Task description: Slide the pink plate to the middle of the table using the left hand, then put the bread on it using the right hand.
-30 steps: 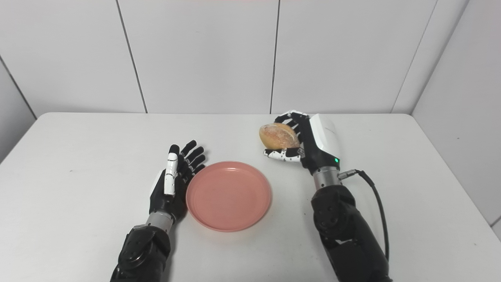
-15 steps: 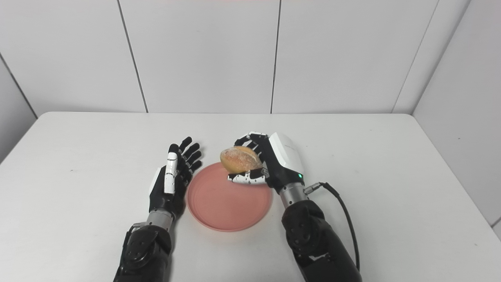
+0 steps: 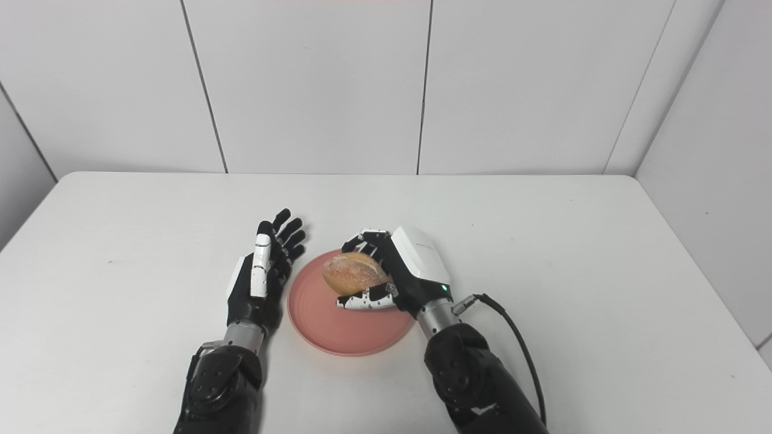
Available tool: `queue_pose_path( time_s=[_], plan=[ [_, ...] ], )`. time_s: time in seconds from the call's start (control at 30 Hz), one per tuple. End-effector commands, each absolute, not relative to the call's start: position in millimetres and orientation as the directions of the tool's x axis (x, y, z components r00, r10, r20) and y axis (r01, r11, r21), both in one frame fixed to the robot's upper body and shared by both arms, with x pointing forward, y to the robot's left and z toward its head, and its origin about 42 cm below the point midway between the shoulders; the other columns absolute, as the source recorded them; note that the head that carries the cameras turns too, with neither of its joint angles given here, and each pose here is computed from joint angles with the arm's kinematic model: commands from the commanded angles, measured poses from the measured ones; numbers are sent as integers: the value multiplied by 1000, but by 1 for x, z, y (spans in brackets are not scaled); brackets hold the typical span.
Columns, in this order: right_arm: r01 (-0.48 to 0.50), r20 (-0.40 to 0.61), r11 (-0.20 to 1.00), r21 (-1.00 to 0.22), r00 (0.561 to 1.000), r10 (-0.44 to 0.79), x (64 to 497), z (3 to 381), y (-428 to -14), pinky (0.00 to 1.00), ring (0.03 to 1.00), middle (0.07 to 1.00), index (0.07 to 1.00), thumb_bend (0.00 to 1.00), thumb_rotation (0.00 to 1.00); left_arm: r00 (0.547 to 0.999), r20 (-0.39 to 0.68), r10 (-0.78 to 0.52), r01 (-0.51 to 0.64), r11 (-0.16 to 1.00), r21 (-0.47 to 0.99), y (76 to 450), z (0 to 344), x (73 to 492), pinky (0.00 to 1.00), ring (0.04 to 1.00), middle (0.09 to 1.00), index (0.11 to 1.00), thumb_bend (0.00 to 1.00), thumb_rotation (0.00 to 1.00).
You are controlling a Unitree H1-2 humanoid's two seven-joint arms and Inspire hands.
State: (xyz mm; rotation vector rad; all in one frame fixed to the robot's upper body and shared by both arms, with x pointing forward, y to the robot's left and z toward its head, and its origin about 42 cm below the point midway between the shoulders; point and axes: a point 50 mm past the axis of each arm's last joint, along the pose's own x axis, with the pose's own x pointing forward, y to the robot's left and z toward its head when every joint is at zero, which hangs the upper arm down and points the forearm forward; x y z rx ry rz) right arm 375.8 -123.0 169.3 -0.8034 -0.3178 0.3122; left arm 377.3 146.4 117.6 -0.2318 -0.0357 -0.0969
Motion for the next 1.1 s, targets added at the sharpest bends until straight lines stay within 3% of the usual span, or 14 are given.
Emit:
queue_pose_path(
  time_s=[0.0, 0.2, 0.27, 0.3, 0.33, 0.53, 0.7, 0.9, 1.07],
  plan=[
    [-121, 227, 648, -752, 875, 427, 379, 185, -119, 360, 451, 456, 539, 515, 0, 992, 87, -89, 106, 971, -213, 147, 128, 384, 923, 915, 912, 907, 562, 1000],
    [-126, 213, 623, -772, 872, 442, 377, 182, -118, 347, 440, 449, 547, 513, 3, 991, 94, -95, 112, 973, -204, 145, 128, 383, 918, 918, 911, 904, 572, 1000],
    [-131, 212, 618, -775, 868, 449, 376, 181, -118, 386, 484, 548, 509, 505, 112, 991, 94, -95, 113, 972, -207, 145, 128, 383, 913, 916, 908, 900, 569, 1000],
    [-132, 211, 617, -775, 867, 451, 376, 181, -118, 408, 507, 582, 637, 535, 241, 991, 94, -95, 113, 972, -208, 145, 128, 383, 909, 913, 906, 898, 564, 1000],
    [-134, 208, 611, -780, 866, 455, 375, 180, -118, 451, 549, 622, 697, 570, 357, 991, 93, -94, 112, 972, -207, 145, 128, 383, 902, 910, 903, 895, 564, 1000],
    [-152, 192, 590, -793, 857, 479, 373, 180, -123, 636, 716, 766, 800, 653, 592, 990, 98, -99, 117, 972, -201, 145, 128, 383, 899, 911, 905, 894, 561, 1000],
    [-162, 213, 612, -774, 844, 492, 370, 184, -128, 752, 831, 868, 890, 697, 700, 989, 103, -106, 125, 972, -199, 144, 128, 383, 901, 914, 908, 894, 566, 1000],
    [-150, 235, 614, -775, 833, 500, 366, 188, -133, 821, 892, 925, 963, 725, 836, 987, 110, -114, 135, 970, -204, 142, 130, 381, 925, 929, 925, 912, 573, 1000],
    [-126, 269, 633, -764, 830, 489, 361, 190, -138, 837, 904, 936, 981, 714, 847, 985, 123, -123, 145, 971, -191, 142, 134, 380, 947, 945, 941, 927, 574, 1000]
  ],
)
